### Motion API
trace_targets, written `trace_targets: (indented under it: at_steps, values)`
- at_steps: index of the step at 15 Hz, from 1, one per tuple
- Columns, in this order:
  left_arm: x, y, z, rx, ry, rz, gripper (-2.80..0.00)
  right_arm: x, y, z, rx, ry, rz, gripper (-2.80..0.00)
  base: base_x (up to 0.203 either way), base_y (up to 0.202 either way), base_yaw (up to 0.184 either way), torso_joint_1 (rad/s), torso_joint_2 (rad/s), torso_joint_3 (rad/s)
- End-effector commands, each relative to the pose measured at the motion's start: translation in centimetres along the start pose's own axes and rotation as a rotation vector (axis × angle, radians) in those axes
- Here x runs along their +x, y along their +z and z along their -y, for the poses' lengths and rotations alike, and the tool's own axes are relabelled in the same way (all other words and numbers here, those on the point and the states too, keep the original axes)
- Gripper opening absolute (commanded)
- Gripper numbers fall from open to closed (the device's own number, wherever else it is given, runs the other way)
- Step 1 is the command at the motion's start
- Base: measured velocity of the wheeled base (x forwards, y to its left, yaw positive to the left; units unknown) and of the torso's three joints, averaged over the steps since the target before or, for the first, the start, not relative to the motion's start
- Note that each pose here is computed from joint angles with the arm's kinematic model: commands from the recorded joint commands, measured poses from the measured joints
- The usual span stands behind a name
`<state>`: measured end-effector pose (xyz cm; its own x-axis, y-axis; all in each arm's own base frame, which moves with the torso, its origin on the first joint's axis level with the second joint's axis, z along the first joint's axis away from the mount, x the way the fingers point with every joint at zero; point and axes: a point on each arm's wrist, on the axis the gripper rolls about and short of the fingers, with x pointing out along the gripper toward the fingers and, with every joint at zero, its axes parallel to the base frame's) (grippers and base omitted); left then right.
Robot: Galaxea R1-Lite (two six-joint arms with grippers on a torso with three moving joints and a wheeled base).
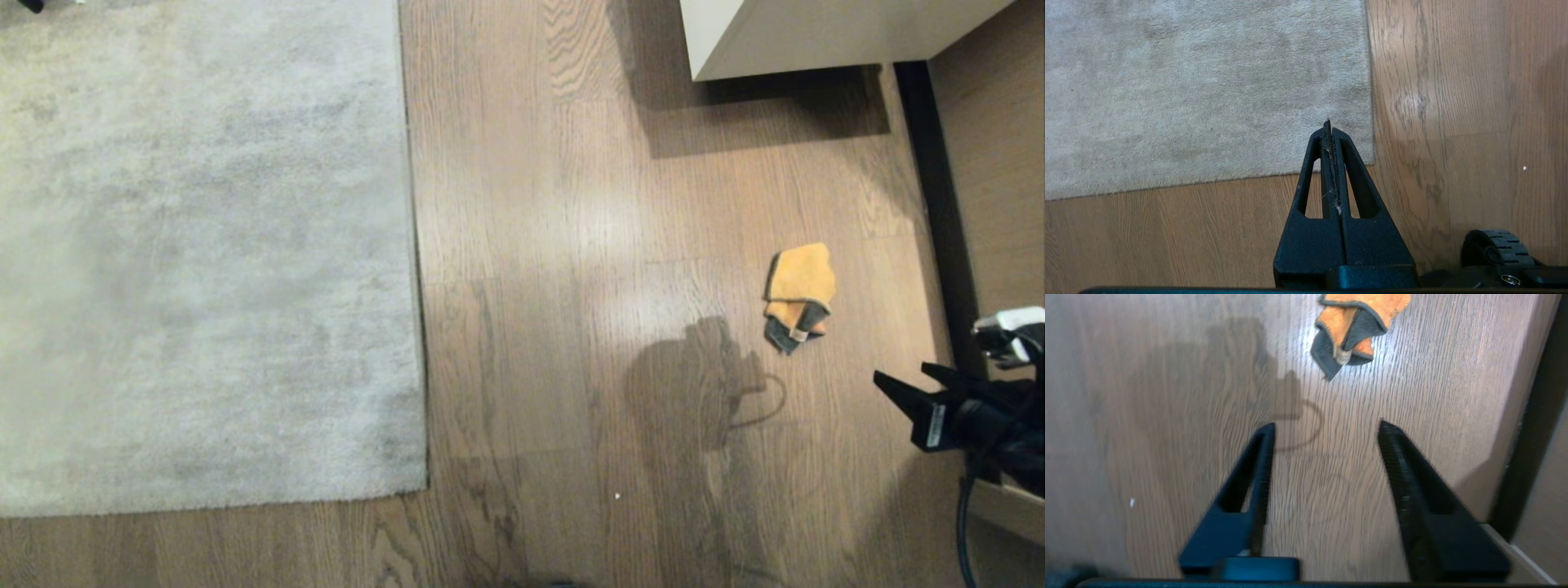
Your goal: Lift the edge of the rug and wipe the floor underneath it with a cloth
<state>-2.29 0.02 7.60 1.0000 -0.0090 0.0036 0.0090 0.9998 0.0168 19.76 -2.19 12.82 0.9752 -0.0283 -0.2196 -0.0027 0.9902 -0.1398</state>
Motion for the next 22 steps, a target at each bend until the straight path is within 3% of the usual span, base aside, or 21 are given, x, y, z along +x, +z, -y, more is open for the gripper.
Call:
trace_targets:
  at_steps: [1,5,11,22]
  values:
    - [0.0,0.0,0.0,0.000,0.000,-0.001,-2.80,-3.2,1.2,-0.4,-0.034,0.005,0.084,-2.80,0.000,0.000,0.000,0.000,0.00,0.000]
    - [0.0,0.0,0.0,0.000,0.001,0.001,-2.80,-5.9,0.7,-0.9,-0.092,0.010,0.112,-2.80,0.000,0.000,0.000,0.000,0.00,0.000]
    - [0.0,0.0,0.0,0.000,0.000,0.001,-2.80,-11.5,-0.9,-1.7,-0.097,0.013,0.190,-2.80,0.000,0.000,0.000,0.000,0.00,0.000]
    - [0.0,0.0,0.0,0.000,0.001,0.000,-2.80,-18.0,-6.3,-2.5,-0.089,-0.026,0.135,-2.80,0.000,0.000,0.000,0.000,0.00,0.000]
